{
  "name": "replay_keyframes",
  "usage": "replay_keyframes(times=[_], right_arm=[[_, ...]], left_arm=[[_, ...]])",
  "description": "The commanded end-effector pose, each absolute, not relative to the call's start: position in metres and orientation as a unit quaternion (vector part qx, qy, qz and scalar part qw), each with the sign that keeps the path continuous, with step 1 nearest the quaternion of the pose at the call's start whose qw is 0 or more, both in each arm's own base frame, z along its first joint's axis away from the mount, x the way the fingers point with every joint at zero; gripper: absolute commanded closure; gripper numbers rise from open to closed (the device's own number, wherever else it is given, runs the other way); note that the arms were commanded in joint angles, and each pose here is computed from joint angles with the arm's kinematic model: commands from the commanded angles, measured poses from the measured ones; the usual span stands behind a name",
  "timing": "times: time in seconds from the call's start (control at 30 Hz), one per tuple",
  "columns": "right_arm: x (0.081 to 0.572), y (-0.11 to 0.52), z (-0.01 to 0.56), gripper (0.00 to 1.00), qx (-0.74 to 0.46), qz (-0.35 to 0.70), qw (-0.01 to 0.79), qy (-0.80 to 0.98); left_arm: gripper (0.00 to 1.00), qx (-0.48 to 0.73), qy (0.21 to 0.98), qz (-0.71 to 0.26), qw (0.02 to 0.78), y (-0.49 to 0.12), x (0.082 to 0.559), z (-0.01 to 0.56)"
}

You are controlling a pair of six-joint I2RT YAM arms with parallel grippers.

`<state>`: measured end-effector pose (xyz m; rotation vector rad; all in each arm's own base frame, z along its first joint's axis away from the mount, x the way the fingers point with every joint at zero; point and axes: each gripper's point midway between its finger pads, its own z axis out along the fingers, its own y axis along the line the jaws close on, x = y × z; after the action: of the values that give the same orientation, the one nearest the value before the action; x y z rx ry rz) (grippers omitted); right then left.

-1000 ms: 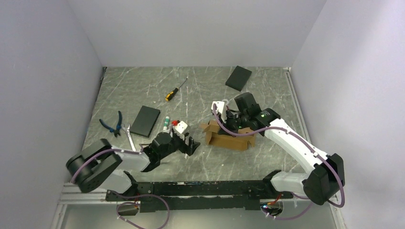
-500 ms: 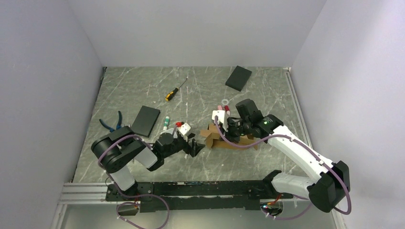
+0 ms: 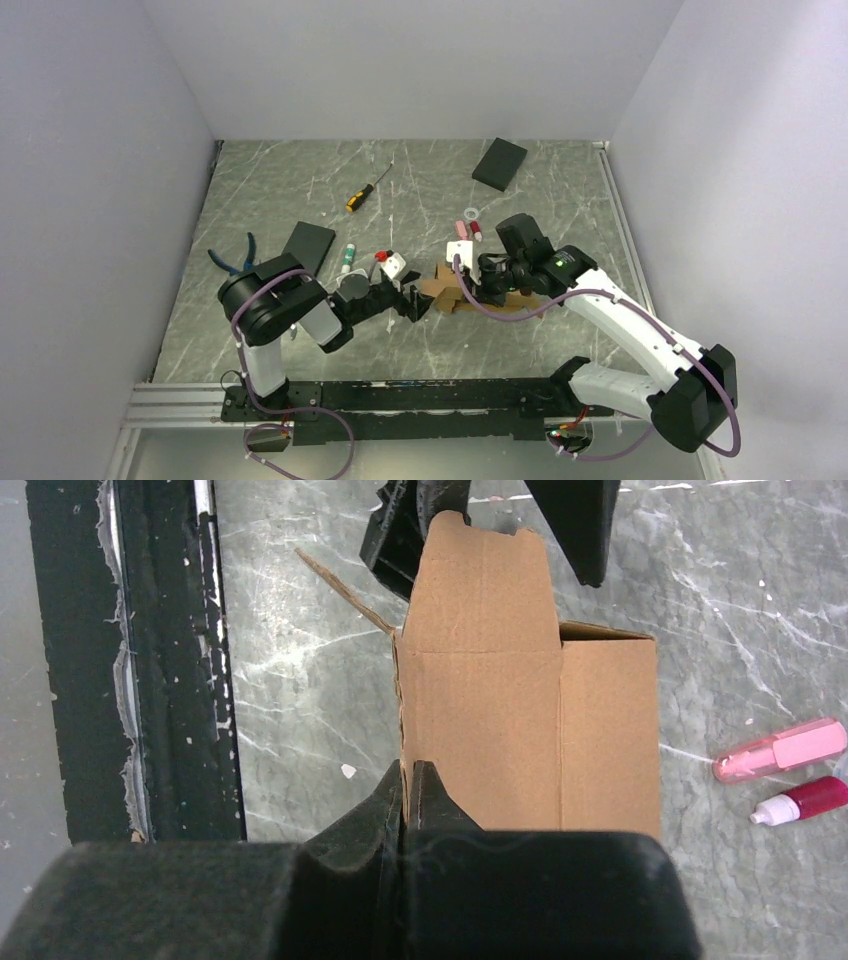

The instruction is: Fold the paper box

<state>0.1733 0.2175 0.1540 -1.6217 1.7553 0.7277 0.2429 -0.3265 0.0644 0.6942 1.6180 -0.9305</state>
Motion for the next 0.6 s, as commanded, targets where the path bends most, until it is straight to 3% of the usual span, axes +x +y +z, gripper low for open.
replay_keyframes(times=[0.0, 0.57], right_arm=[[0.161, 0.213, 0.149, 1.0, -0.627, 0.284, 0.302, 0.66], [0.157, 0.215, 0.145, 1.0, -0.623, 0.293, 0.298, 0.661]], left_arm=[[0.17, 0.288, 0.651, -0.401, 0.576, -0.335, 0.253, 0.08], [0.27, 0.251, 0.659, -0.329, 0.627, -0.346, 0.265, 0.073]])
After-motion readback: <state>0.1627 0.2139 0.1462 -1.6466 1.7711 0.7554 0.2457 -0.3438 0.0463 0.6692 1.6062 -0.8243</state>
